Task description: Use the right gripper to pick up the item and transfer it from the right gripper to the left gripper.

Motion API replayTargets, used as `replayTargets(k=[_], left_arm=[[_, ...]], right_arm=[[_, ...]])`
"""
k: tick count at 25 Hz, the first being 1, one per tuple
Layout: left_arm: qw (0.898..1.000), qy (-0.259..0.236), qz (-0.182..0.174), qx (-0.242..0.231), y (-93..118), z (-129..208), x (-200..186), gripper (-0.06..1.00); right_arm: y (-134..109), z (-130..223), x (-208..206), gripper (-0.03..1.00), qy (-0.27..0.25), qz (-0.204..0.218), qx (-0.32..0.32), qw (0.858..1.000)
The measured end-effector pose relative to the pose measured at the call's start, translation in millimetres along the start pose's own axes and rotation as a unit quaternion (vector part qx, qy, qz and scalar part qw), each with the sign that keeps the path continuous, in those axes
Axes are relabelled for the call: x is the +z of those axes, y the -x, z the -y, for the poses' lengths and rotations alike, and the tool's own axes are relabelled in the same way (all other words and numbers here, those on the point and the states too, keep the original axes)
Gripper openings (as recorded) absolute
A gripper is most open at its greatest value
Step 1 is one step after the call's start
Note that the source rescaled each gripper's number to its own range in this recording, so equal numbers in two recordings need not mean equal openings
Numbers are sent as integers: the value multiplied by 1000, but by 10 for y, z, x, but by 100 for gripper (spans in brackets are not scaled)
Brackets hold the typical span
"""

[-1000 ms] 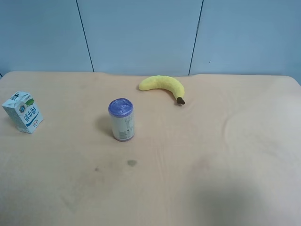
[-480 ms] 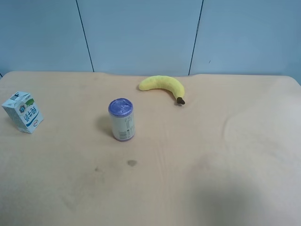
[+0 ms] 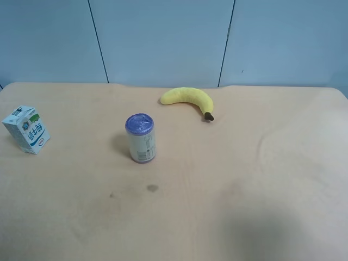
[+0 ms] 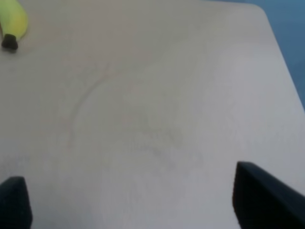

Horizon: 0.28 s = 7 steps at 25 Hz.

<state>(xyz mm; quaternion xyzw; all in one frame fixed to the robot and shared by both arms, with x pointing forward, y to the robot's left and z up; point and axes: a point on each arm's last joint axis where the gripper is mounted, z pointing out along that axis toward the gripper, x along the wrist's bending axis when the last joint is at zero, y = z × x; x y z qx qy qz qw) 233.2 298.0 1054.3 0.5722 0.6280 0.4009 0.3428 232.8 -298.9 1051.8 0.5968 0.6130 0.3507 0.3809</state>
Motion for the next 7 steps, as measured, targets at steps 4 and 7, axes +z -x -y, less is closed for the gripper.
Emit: replayTargets(k=[4,7], left_arm=[[1000,0,0,0,0,0,0,80],[1000,0,0,0,0,0,0,80]], right_arm=[[0,0,0,69,0,0,0,1000],[0,0,0,69,0,0,0,1000]])
